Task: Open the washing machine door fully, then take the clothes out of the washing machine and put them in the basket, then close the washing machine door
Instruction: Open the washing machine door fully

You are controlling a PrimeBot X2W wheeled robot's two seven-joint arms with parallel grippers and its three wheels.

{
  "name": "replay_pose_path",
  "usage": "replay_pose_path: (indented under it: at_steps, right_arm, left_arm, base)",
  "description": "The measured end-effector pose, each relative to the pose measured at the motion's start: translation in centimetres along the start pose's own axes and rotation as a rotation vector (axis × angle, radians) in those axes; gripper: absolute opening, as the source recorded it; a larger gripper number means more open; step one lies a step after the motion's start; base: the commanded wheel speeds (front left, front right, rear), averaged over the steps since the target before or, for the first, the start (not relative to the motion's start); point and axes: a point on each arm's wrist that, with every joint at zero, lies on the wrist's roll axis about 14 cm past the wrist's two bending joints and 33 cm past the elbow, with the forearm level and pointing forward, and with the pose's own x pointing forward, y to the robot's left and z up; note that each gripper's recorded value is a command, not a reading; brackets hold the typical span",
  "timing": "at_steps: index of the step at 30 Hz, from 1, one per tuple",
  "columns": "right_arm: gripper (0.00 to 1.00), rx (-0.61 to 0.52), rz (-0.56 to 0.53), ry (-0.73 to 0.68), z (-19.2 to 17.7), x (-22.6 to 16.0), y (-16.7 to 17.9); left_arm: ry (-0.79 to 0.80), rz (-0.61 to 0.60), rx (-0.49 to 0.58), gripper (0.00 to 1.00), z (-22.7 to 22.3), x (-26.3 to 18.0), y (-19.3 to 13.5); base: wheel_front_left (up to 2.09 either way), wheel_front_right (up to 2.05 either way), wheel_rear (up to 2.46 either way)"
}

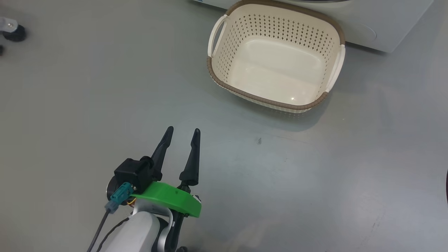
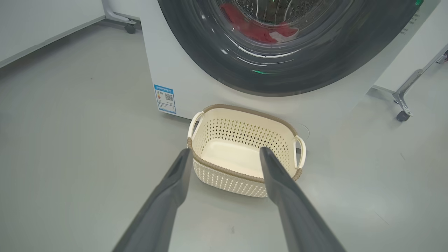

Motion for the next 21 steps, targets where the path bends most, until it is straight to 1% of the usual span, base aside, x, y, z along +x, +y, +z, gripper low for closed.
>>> replay_pose_path:
  at_steps: [10,16,21]
  right_arm:
    - [0.0,0.027,-0.01,0.037,-1.1,2.4,0.2]
    - [0.0,-0.003,-0.009,0.048,-1.2,3.4,1.0]
    - [0.0,-0.002,-0.032,0.059,-1.5,3.9,0.4]
  left_arm:
    - [0.003,0.016,-0.011,1.0,0.0,-0.5,0.3]
    - [0.006,0.021,-0.015,1.0,-0.1,-0.7,0.4]
    - [0.005,0.031,-0.014,1.0,0.0,-0.7,0.6]
  base:
    - [0.0,0.0,0.0]
    - [0.0,0.0,0.0]
    - [0.0,0.0,0.0]
